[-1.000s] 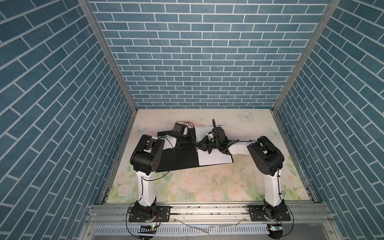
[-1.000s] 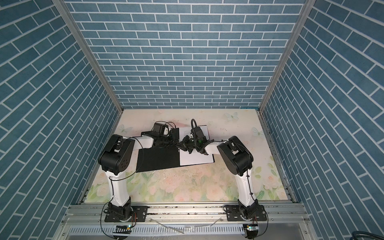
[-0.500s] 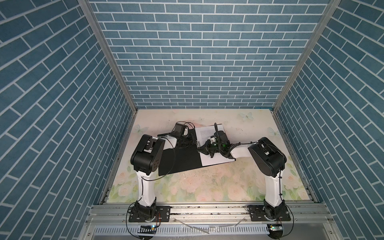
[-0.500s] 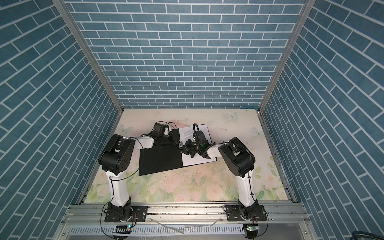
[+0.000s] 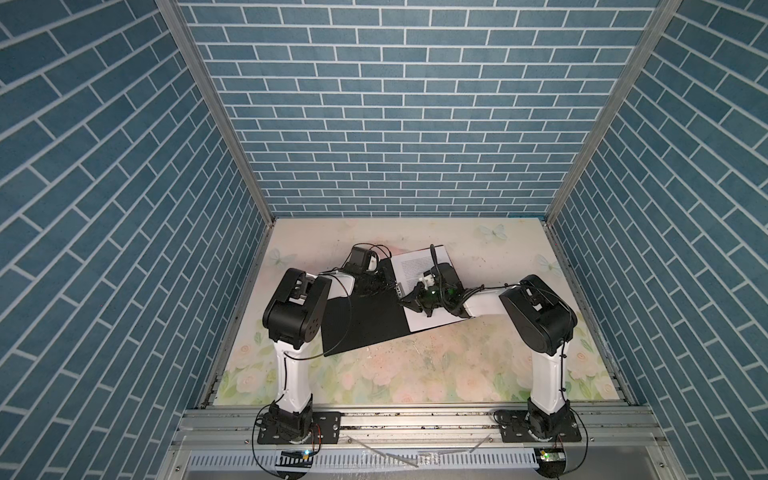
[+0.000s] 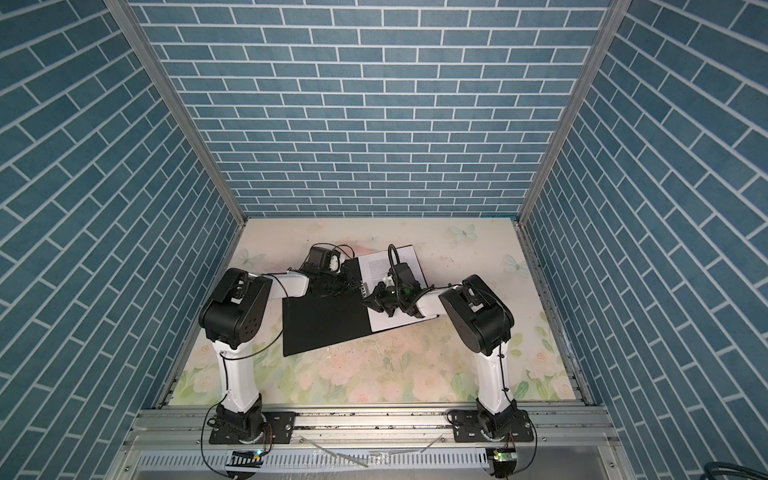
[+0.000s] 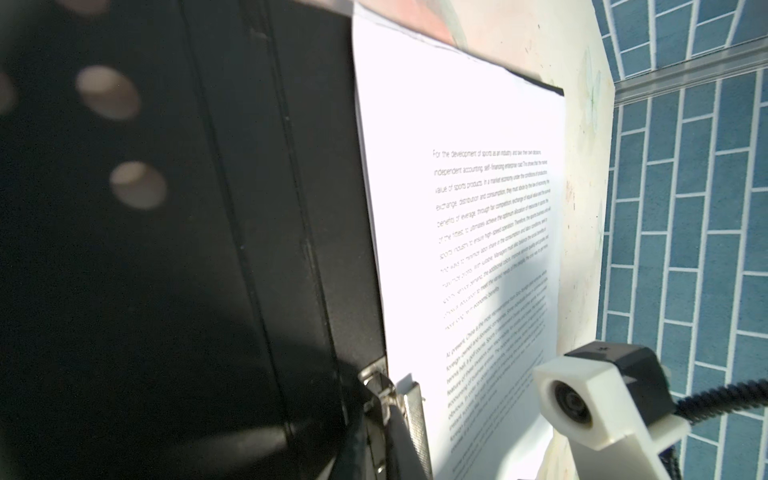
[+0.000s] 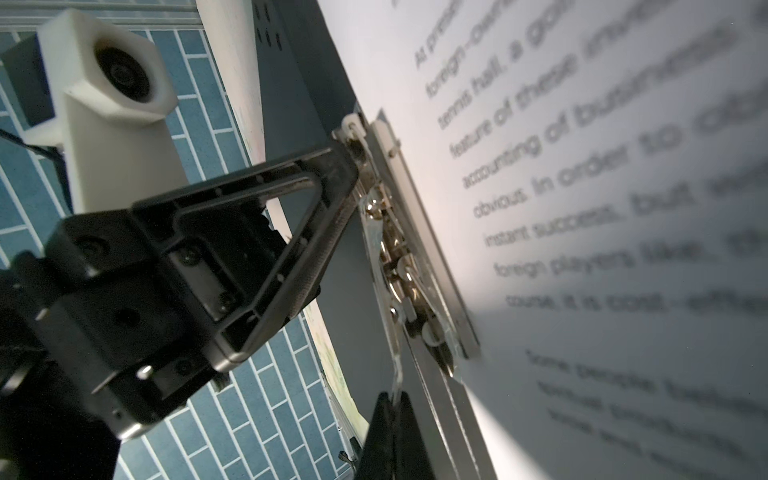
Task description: Put the files into the folder
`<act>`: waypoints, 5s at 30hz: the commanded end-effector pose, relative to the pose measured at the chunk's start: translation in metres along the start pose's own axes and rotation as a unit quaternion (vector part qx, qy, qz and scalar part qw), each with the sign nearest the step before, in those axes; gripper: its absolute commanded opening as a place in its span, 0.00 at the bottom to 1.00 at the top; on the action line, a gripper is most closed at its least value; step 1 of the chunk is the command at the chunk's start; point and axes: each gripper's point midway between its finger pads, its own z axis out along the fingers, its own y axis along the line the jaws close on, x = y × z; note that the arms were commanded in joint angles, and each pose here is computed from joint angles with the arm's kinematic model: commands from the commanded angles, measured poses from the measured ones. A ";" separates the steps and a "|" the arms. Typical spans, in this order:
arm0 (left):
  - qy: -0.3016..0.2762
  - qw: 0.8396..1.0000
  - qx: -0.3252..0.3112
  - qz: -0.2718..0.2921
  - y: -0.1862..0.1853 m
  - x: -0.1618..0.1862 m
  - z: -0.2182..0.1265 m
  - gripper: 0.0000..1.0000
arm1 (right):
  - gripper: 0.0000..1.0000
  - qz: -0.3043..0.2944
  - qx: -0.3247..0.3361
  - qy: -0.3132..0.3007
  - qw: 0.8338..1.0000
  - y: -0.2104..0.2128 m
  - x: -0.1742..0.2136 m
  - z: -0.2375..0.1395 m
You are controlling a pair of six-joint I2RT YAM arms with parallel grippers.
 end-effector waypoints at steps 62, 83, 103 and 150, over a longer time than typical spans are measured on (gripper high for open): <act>-0.031 0.996 -0.012 -0.088 0.031 0.016 0.023 0.10 | 0.00 0.076 0.339 -0.010 0.938 -0.173 0.007 -0.023; -0.075 0.987 0.012 -0.141 0.037 0.022 0.025 0.09 | 0.00 0.084 0.331 -0.043 0.939 -0.170 0.003 -0.008; -0.080 0.986 0.011 -0.145 0.040 0.024 0.025 0.09 | 0.00 0.085 0.231 -0.038 0.968 -0.121 0.007 0.027; -0.075 0.989 0.008 -0.128 0.039 0.024 0.029 0.09 | 0.04 0.153 0.283 0.015 0.947 -0.190 0.035 0.030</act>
